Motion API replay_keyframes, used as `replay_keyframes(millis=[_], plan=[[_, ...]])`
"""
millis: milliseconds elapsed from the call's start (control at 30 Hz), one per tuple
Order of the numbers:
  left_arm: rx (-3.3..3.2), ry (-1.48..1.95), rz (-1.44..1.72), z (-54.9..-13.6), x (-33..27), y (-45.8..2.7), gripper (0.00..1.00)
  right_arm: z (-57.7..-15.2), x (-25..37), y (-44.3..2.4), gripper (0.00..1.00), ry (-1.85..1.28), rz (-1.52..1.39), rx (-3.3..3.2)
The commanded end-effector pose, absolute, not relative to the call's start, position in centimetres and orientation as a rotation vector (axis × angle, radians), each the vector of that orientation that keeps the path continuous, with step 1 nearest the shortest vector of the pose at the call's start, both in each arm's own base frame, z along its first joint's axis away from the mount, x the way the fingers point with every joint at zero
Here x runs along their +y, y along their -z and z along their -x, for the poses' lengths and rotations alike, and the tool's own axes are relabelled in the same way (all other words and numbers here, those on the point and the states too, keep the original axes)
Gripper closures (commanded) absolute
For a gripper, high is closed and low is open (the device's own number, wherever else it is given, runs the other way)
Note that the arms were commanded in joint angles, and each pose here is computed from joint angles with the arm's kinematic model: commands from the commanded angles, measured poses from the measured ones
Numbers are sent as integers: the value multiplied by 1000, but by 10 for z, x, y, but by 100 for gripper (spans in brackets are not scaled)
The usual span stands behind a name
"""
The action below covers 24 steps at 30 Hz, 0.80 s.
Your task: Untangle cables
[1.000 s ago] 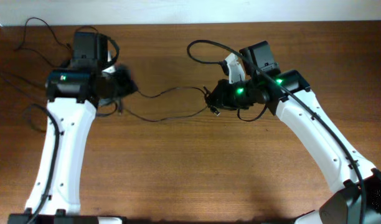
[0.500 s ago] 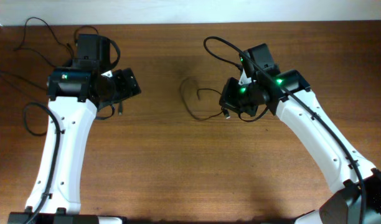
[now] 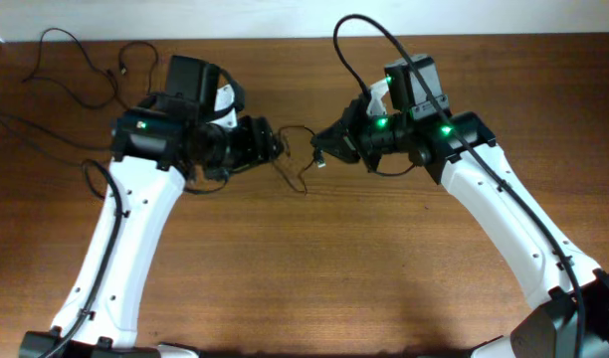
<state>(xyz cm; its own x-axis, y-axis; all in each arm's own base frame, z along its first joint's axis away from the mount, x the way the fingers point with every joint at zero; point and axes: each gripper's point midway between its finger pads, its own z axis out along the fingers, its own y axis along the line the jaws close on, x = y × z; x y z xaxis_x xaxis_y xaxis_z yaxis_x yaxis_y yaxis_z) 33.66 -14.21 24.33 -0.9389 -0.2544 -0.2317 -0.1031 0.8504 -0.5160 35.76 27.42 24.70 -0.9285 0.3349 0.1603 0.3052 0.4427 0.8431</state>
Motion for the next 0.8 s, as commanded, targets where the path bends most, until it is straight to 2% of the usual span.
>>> replay_keyframes(millis=[0,133,333,433,567,667,767], plan=[[2707,821,243,-336,-165,-253,39,-356,279,-265,96,-1619,-648,2605],[2628,812,-88,-335,-195,-262,37,-361,281,-272,96,-1664,-736,2575],[2618,735,-107,-338,-196,-260,38,-362,281,-273,96,-1673,-769,2571],[2614,683,-156,-338,-192,-257,43,-363,281,-274,96,-1678,-760,2563],[2621,664,-150,-338,-190,-256,63,-363,281,-274,96,-1678,-759,2563],[2634,682,-155,-334,-191,-255,59,-363,281,-274,96,-1678,-759,2563],[2635,770,-182,-328,-201,-258,64,-363,281,-275,96,-1680,-762,2561]])
